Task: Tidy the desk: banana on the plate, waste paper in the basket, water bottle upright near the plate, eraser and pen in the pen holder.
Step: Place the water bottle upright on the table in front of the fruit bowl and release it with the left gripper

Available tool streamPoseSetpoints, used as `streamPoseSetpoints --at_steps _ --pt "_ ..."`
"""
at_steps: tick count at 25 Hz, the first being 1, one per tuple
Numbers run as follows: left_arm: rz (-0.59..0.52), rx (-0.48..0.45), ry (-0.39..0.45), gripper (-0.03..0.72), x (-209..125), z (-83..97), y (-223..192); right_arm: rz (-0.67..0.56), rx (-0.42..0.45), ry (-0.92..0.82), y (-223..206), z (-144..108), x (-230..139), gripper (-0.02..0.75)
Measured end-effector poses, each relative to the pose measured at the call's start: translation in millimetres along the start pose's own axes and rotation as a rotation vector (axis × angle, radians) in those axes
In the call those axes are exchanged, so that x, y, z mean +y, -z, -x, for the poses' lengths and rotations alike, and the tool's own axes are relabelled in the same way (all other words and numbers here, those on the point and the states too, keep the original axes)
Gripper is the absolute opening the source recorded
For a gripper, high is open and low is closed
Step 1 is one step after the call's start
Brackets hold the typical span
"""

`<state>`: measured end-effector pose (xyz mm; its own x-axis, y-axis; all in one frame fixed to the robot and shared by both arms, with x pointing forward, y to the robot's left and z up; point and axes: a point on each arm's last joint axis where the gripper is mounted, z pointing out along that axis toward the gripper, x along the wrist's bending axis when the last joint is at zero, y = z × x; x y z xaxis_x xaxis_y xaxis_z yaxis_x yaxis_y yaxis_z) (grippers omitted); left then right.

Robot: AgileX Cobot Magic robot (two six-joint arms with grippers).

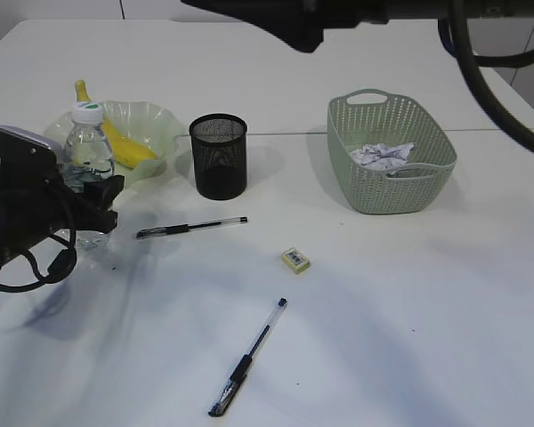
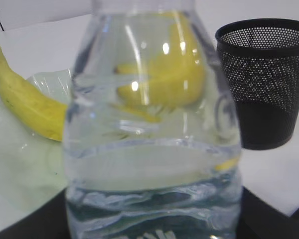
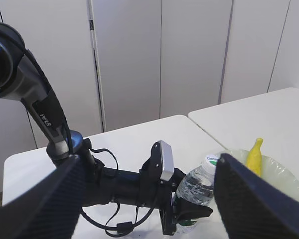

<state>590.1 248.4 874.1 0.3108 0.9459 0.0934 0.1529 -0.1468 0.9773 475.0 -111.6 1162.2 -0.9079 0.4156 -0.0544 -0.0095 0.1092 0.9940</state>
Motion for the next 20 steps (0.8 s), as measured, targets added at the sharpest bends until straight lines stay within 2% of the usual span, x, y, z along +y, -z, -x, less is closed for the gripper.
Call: streamPoseSetpoints --at_steps 14,20 --pt "0.001 -0.008 0.006 0.395 -12 1.9 -2 0.000 0.000 0.000 0 0 0 0.592" --pt "0.002 0.016 0.025 0.421 -16 1.9 6 0.000 0.000 -0.002 0 0 0 0.592"
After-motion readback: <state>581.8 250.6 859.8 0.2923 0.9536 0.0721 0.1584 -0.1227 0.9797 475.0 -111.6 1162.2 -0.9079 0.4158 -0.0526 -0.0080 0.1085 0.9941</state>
